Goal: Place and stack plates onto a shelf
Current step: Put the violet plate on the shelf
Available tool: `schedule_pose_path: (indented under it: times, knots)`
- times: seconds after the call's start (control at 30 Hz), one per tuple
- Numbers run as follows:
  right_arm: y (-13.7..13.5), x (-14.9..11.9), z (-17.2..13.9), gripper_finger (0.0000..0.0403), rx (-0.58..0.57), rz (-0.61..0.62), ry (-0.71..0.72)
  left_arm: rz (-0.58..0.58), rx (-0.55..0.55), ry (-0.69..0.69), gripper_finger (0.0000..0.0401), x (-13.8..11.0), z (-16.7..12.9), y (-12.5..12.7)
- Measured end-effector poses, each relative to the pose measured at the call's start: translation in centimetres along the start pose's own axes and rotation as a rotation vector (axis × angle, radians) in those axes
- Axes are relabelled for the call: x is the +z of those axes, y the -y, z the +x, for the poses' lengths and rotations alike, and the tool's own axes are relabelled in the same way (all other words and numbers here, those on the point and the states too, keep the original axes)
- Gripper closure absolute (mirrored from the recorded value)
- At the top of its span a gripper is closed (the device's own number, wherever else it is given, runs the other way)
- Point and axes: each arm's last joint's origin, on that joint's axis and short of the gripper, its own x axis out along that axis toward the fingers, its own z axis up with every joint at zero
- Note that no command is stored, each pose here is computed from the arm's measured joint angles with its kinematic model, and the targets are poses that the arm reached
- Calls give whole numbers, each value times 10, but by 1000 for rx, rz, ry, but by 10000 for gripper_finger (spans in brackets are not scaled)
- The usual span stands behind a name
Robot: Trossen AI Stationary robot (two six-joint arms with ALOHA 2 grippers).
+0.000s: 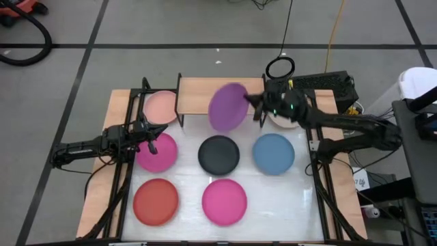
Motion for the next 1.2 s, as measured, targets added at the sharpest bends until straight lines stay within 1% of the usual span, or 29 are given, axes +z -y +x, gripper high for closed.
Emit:
schedule_pose_path:
  times: [0.1, 0.17, 0.3, 0.37, 0.43, 0.53, 0.67, 0.77, 0.87, 1.1, 1.2]
  knots:
    - [25, 20, 15, 402, -26, 15, 3, 0, 0, 0, 397, 0, 0, 0]
    - [35, 32, 28, 402, -11, 18, 0, 0, 0, 0, 397, 0, 0, 0]
    - [43, 44, 64, 402, 62, 9, -44, 0, 0, 0, 397, 0, 0, 0]
    - [44, 48, 82, 402, 80, -5, -73, 0, 0, 0, 397, 0, 0, 0]
    - [47, 49, 99, 403, 76, -8, -112, 0, 0, 0, 397, 0, 0, 0]
    - [54, 43, 122, 403, 52, 9, -175, 0, 0, 0, 397, 0, 0, 0]
    - [63, 32, 145, 403, 26, 36, -199, 0, 0, 0, 397, 0, 0, 0]
    - [69, 24, 153, 401, -18, 45, -206, 0, 0, 0, 397, 0, 0, 0]
    - [71, 19, 156, 393, -34, 55, -224, 0, 0, 0, 397, 0, 0, 0]
    - [73, 18, 156, 356, -82, 34, -219, 0, 0, 0, 397, 0, 0, 0]
    - [73, 17, 155, 337, -82, 11, -229, 0, 0, 0, 397, 0, 0, 0]
